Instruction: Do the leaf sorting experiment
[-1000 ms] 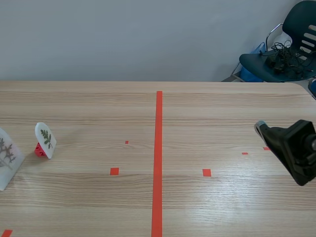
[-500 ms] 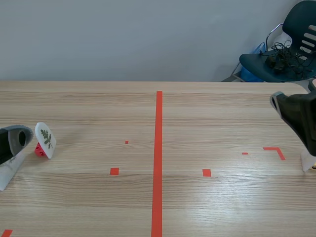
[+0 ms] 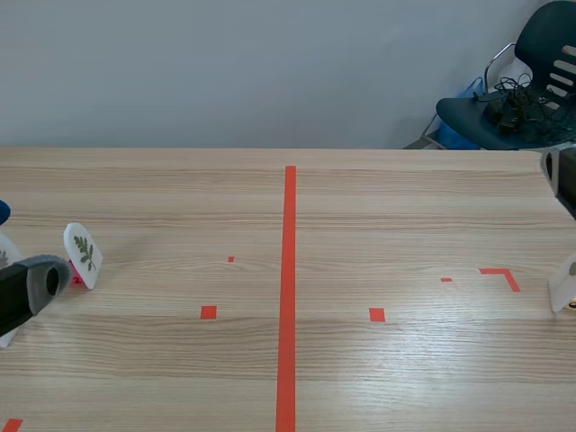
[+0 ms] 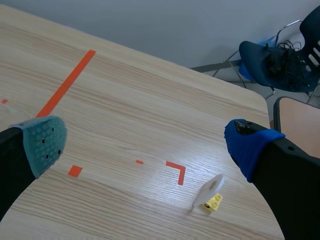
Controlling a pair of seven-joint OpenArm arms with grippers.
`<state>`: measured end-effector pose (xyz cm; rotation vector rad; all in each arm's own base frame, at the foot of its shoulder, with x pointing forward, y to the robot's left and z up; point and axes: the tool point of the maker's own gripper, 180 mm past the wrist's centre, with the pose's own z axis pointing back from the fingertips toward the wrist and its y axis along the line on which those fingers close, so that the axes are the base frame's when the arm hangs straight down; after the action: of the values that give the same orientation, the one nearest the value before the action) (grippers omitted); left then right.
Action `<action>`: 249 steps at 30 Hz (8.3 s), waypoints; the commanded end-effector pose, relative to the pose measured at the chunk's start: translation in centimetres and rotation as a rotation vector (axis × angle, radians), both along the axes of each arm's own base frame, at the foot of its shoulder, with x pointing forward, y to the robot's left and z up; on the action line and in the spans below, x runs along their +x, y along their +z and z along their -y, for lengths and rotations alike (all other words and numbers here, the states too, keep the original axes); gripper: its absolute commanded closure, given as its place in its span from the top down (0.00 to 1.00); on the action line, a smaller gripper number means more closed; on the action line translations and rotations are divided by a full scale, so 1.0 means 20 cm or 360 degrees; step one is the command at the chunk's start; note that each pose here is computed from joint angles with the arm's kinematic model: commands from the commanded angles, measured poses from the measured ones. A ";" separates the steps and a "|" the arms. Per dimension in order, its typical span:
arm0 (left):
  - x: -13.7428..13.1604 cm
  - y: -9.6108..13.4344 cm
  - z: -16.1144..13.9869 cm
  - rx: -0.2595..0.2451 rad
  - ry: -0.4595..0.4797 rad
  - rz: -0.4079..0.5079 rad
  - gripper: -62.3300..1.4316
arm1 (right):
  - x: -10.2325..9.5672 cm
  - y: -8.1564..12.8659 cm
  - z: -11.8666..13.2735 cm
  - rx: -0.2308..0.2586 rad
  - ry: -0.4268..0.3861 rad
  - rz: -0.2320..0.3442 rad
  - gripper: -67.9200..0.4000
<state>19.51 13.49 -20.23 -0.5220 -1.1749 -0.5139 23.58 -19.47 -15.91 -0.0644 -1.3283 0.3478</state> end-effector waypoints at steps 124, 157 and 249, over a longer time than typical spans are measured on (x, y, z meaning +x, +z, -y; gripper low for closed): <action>0.02 -0.04 -0.02 0.0238 -0.0099 -0.0007 1.00 | 0.16 -1.05 -1.19 0.0030 0.1202 -0.0624 0.13; 0.03 -0.03 -0.02 0.0234 -0.0097 0.0006 1.00 | 0.25 -0.97 0.30 0.0254 -0.0438 -0.0540 0.08; 0.03 -0.01 -0.01 0.0193 -0.0097 0.0029 1.00 | -0.09 -0.18 -0.40 -0.0160 0.0529 -0.0362 1.00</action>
<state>20.13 14.12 -20.79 -0.4284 -1.1205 -0.6492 21.42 -11.36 -20.10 0.1183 -1.0646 0.6801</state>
